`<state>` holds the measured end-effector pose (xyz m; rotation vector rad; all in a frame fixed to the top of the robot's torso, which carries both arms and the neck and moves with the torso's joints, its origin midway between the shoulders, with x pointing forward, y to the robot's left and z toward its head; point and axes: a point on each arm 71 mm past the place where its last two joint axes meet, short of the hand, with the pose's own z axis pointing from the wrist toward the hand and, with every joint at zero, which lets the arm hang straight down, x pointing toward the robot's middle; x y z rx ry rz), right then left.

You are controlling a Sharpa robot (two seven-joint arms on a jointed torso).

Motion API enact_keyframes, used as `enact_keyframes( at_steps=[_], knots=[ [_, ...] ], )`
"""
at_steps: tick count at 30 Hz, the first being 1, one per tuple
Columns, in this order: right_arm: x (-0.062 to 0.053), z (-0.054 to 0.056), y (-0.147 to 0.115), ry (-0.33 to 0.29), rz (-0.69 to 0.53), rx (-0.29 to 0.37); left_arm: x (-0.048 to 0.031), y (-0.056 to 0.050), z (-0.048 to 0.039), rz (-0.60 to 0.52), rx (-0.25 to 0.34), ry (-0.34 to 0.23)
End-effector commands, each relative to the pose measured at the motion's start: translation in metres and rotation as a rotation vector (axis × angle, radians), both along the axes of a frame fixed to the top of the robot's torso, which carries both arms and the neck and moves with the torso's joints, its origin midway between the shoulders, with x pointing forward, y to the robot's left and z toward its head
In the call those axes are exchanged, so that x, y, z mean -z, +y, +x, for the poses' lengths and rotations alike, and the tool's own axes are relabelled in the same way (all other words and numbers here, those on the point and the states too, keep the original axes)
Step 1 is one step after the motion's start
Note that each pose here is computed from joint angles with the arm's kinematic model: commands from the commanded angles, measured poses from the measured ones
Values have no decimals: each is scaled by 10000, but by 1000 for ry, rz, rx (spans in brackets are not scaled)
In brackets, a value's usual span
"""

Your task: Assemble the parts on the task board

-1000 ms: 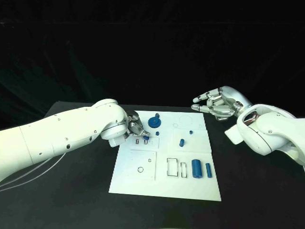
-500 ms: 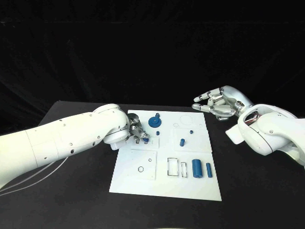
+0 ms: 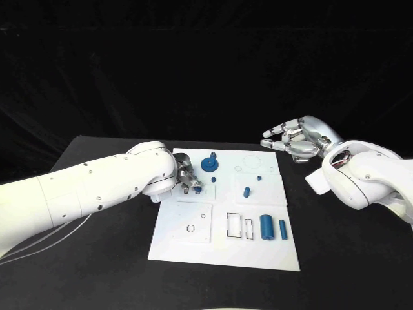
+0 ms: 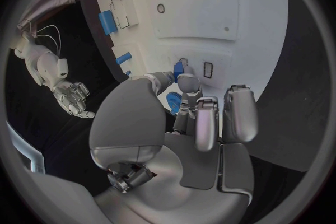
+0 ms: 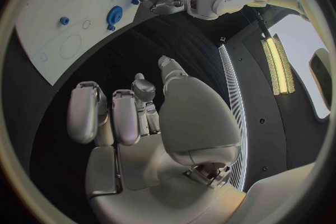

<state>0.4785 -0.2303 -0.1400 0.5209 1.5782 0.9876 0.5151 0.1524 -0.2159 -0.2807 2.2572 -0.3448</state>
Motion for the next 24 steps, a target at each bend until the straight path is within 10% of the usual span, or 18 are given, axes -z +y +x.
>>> enact_keyframes(
  at_steps=[1, 24],
  knots=[
    [12, -2, 3, 18, 9, -4, -3, -38, -17, 60, 60, -14],
    [16, 5, -15, 14, -3, -7, -13, -50, -44, 165, 125, -50]
  ],
)
